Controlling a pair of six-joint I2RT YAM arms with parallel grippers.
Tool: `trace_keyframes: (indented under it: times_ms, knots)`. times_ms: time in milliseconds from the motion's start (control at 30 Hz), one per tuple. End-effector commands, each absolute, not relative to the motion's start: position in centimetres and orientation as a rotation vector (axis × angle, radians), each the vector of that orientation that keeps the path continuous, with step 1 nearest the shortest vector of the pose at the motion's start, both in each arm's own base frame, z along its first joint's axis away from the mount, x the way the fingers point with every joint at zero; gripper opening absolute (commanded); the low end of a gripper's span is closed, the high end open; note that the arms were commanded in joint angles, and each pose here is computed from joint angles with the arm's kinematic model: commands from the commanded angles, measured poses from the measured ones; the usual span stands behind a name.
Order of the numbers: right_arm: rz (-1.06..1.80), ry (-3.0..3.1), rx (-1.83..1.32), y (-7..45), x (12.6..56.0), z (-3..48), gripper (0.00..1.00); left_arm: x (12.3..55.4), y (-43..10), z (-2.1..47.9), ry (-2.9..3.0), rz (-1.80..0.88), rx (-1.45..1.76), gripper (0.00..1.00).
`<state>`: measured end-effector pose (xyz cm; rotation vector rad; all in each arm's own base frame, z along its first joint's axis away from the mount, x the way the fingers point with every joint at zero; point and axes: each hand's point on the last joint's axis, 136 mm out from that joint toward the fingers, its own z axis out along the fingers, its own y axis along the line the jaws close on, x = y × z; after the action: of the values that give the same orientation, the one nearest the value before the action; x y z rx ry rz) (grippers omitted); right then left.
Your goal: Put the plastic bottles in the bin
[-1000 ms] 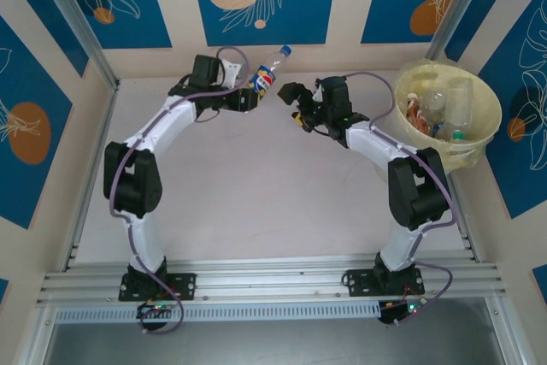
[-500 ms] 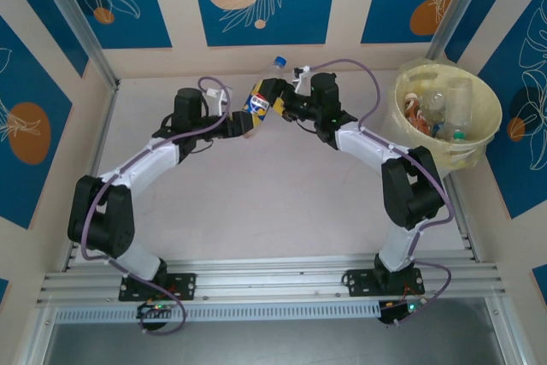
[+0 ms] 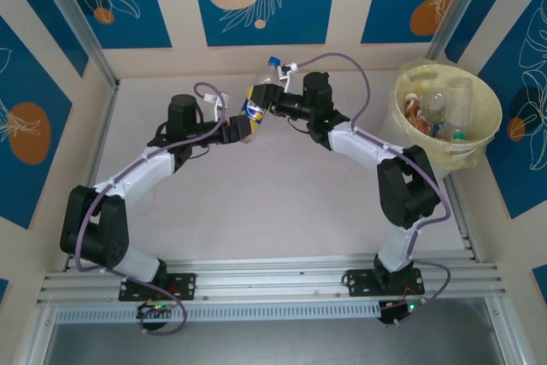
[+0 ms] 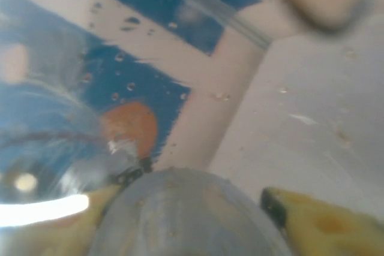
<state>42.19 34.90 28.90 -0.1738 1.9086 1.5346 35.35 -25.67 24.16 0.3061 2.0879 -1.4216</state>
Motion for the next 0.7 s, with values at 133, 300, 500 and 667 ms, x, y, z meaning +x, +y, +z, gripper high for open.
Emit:
trace_keyframes:
  times_ms: [133, 300, 500, 667]
  knots:
    - [1.326, 1.845, -0.305, 32.8, 39.5, 32.9, 0.53, 32.9, -25.6, 27.4, 1.958, -1.455, 0.431, 0.99]
    - [1.133, 1.855, -0.333, 29.9, 38.1, 34.2, 0.52, 31.9, -24.8, 28.7, 1.865, -1.393, 0.458, 1.0]
    - [0.829, 1.845, -0.333, 25.0, 36.7, 36.5, 0.51, 33.4, -22.1, 28.7, 1.852, -1.165, 0.289, 1.0]
    - [0.579, 1.845, -0.277, 19.5, 35.2, 39.4, 0.51, 34.4, -17.6, 26.2, 1.874, -0.893, 0.059, 1.0]
